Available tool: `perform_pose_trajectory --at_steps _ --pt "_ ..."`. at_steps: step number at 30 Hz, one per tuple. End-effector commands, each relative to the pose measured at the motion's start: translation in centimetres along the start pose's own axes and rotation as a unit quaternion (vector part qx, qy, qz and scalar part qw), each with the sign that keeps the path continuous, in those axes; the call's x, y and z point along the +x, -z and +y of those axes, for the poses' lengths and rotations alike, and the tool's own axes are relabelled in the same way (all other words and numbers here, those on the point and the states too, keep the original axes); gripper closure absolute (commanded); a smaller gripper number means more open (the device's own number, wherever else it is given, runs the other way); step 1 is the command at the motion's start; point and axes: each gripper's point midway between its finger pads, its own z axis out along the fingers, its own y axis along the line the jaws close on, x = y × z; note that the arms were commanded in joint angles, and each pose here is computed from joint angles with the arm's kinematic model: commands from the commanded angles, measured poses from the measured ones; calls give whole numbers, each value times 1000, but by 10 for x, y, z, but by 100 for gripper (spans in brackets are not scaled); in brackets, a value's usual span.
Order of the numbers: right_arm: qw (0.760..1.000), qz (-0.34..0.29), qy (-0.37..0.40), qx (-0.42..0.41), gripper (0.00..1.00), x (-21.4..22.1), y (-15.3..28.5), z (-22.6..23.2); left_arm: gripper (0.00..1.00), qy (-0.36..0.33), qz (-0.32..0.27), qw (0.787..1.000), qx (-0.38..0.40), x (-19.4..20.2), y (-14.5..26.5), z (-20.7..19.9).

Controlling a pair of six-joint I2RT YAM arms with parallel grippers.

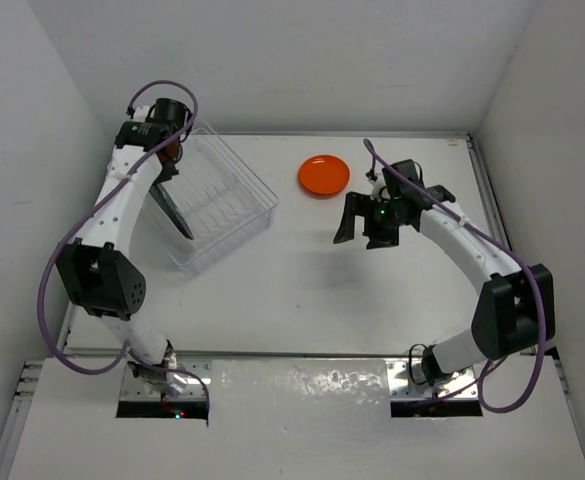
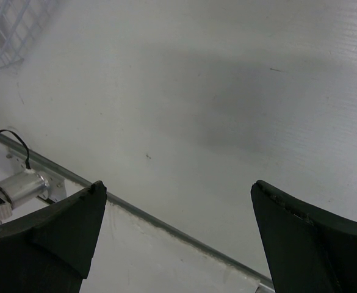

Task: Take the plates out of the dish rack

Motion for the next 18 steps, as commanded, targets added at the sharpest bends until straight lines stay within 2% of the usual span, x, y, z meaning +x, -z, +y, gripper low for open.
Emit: perform_pose_trajectory --at_steps 1,8,18 --pt "1000 -21 9 -19 1 -16 5 14 100 86 -114 988 64 -64 52 10" --pt "999 -30 7 -27 1 -29 4 21 100 113 -156 978 84 -86 79 22" --pt "998 -39 0 -45 1 -48 1 32 100 170 -245 946 131 -120 126 41"
